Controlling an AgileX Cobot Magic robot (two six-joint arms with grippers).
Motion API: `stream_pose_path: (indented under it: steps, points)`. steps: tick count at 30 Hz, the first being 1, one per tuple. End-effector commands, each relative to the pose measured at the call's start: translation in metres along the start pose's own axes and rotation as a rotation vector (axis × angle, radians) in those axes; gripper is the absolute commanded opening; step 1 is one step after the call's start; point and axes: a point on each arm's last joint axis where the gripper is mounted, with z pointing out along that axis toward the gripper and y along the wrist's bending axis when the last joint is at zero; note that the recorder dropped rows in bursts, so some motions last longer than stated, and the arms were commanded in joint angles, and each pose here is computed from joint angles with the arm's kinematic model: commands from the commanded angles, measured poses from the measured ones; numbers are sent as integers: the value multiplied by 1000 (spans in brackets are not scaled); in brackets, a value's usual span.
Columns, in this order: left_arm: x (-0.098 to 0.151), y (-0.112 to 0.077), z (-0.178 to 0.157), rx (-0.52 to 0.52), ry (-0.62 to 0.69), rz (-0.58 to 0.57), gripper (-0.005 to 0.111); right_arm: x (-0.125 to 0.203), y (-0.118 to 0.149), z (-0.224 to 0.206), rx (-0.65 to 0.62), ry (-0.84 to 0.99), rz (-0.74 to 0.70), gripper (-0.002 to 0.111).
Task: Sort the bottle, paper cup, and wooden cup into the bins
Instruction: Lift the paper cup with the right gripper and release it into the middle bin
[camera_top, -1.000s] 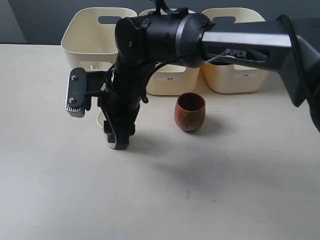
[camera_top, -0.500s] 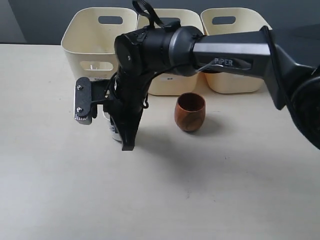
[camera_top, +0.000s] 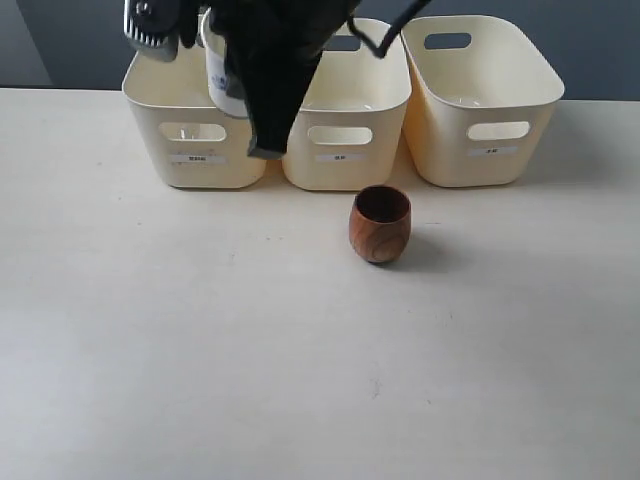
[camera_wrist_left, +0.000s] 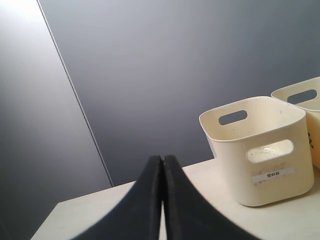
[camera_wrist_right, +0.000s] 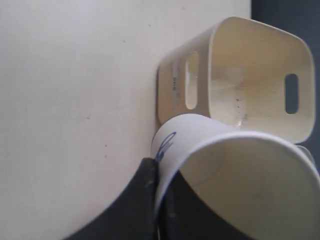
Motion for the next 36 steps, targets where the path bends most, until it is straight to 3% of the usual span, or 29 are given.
stream_pose_path:
  steps: [1,4,15,25,36]
  points:
    - [0,0,0,1,-3,0,0,0,-11,-33,118,-9,48,-1]
    - [0,0,0,1,-3,0,0,4,-22,-43,256,15,122,-1]
    - [0,0,0,1,-3,0,0,34,-40,-24,430,30,209,-1]
    - [0,0,0,1,-3,0,0,78,-62,1,453,-13,375,-1]
    - [0,0,0,1,-3,0,0,98,-71,47,453,-52,418,-1]
